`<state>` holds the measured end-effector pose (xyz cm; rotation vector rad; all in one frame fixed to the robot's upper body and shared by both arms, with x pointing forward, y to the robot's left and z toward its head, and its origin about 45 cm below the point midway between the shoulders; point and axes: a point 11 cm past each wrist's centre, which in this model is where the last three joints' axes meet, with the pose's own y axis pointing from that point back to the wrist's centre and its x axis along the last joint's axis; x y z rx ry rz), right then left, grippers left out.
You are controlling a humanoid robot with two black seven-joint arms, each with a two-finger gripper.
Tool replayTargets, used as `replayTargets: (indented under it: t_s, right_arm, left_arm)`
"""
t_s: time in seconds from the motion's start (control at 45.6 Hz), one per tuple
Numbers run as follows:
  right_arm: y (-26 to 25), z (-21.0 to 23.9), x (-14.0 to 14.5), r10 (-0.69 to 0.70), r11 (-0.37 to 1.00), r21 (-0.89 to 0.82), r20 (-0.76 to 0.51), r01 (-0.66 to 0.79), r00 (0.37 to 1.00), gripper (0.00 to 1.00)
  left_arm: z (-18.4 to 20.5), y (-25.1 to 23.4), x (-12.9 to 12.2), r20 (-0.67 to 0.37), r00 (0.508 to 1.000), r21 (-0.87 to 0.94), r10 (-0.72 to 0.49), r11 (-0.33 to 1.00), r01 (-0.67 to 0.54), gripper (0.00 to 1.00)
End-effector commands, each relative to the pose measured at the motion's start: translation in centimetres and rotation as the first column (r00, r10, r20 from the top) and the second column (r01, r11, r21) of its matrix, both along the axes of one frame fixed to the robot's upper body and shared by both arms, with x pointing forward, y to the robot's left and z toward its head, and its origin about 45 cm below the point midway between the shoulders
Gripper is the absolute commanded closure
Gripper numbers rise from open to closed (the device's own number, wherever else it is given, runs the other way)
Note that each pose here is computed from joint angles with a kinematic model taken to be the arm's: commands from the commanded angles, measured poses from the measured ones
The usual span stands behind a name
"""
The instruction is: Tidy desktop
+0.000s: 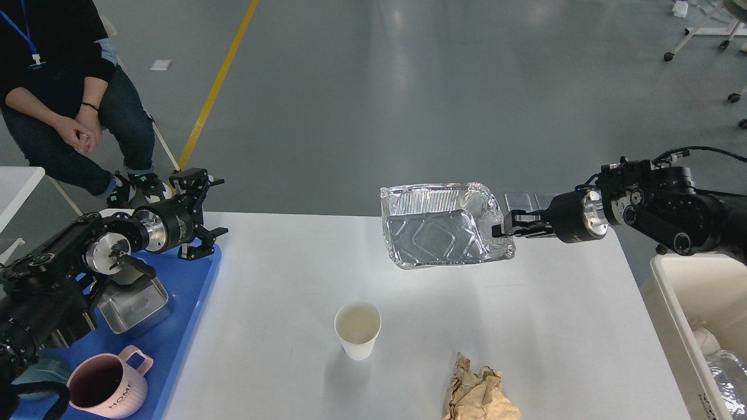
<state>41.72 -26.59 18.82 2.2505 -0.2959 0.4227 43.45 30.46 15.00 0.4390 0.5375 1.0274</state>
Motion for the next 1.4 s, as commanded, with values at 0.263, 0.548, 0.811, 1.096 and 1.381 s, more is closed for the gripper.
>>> replayTargets:
  t_s: [0.263, 0.548, 0.811, 1.096, 1.381]
  right_arm:
    - [1.4, 0.0, 0.3, 0.014, 1.0, 0.015, 0.02, -0.014, 1.0, 1.0]
    - [1.9, 0.4, 0.6, 0.021, 1.0, 0.02, 0.033, -0.021, 0.999, 1.0]
    - [2.0, 0.5, 0.7, 0.02, 0.999, 0.024, 0.039, -0.021, 0.999, 1.0]
    - [1.8, 0.8, 0.8, 0.017, 1.0, 0.022, 0.046, -0.018, 0.999, 1.0]
    - [1.7, 1.2, 1.0, 0.014, 1.0, 0.025, 0.053, -0.015, 0.998, 1.0]
  left_arm:
    - [5.3, 7.8, -6.4, -0.018, 0.931, 0.508, -0.365, 0.798, 0.323, 0.01]
    - [13.4, 11.9, -10.5, 0.007, 0.875, 0.612, -0.485, 0.694, 0.379, 0.01]
    - [19.4, 17.1, -14.6, -0.13, 0.847, 0.64, -0.516, 0.609, 0.469, 0.01]
    - [22.9, 20.1, -17.3, -0.191, 0.86, 0.665, -0.474, 0.582, 0.469, 0.02]
    - [24.3, 15.6, -14.3, 0.035, 0.785, 0.628, -0.618, 0.625, 0.464, 0.06]
